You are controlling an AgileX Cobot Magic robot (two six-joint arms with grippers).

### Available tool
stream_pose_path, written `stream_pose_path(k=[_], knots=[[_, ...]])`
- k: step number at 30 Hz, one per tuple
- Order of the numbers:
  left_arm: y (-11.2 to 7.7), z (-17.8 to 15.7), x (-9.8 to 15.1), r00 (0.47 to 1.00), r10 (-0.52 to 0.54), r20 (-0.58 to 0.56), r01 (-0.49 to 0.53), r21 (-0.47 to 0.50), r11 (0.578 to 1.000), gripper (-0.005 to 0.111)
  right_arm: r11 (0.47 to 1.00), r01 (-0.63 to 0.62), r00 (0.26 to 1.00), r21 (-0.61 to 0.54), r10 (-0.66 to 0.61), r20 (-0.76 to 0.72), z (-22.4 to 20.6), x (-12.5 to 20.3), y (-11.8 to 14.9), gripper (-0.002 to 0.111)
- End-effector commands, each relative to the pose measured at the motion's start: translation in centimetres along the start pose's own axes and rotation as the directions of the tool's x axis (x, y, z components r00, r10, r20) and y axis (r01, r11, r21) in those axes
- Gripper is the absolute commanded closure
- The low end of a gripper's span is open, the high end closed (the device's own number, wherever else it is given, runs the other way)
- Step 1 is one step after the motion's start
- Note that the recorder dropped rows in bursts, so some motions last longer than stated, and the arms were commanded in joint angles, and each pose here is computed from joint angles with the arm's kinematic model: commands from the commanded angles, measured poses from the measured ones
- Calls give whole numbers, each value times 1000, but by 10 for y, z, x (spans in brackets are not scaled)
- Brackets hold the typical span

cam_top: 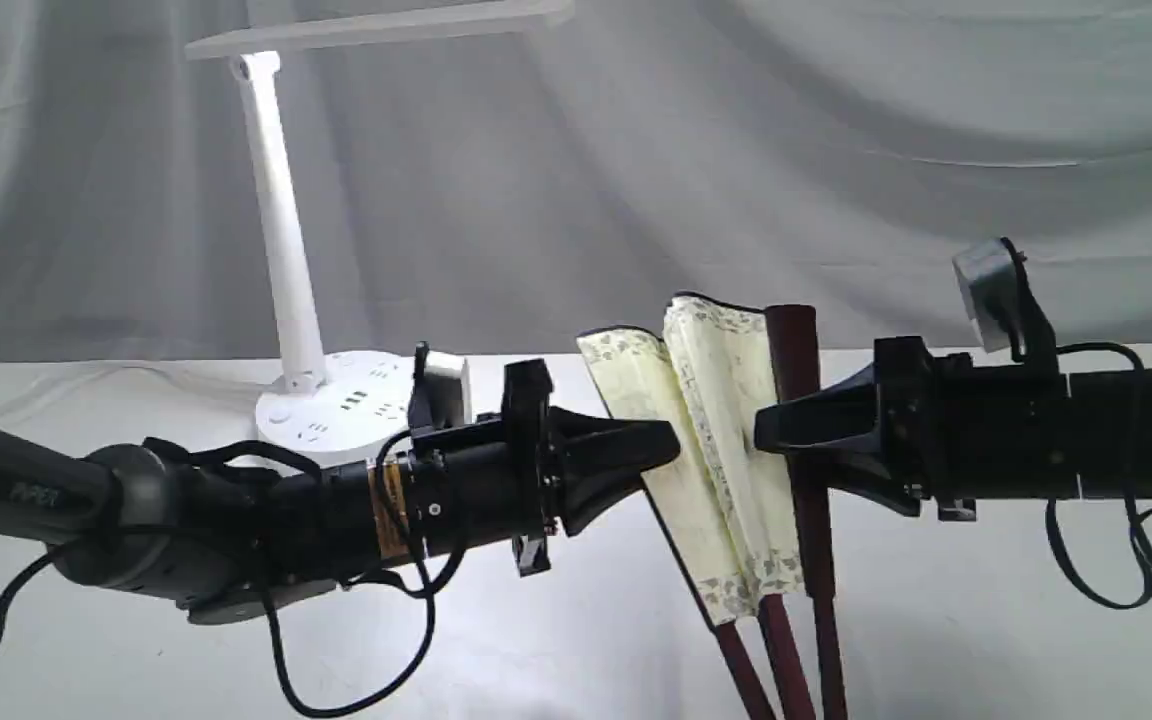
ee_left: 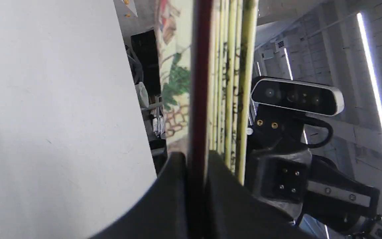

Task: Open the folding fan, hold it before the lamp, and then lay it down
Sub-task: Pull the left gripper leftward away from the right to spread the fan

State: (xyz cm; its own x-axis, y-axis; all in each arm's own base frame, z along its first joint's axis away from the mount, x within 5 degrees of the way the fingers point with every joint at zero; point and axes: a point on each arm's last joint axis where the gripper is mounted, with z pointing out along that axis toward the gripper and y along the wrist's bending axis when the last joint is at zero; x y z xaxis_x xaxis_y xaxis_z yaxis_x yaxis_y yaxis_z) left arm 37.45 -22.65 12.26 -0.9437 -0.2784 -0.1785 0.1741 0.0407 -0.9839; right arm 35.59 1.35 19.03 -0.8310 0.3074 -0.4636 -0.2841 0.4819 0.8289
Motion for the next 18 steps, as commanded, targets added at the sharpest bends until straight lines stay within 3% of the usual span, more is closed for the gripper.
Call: stream_pose_path(k=[1, 7, 13, 18], knots=[[-4, -1, -1, 1000, 1, -6, -1, 10, 1000, 107, 1000, 14, 1000, 0, -14, 20, -2, -2, 2, 75], [-3, -2, -3, 1000, 2, -2, -1, 9, 1000, 107, 1000, 18, 1000, 1, -18, 18, -2, -2, 2, 82], [-4, -6, -9, 999, -10, 38, 9, 17, 1000, 107, 1000, 20, 1000, 0, -20, 22, -2, -3, 2, 108], [-5, -8, -14, 996, -51, 77, 49, 31, 998, 107, 1000, -8, 996, -22, 10, 83, -3, -8, 4, 108]])
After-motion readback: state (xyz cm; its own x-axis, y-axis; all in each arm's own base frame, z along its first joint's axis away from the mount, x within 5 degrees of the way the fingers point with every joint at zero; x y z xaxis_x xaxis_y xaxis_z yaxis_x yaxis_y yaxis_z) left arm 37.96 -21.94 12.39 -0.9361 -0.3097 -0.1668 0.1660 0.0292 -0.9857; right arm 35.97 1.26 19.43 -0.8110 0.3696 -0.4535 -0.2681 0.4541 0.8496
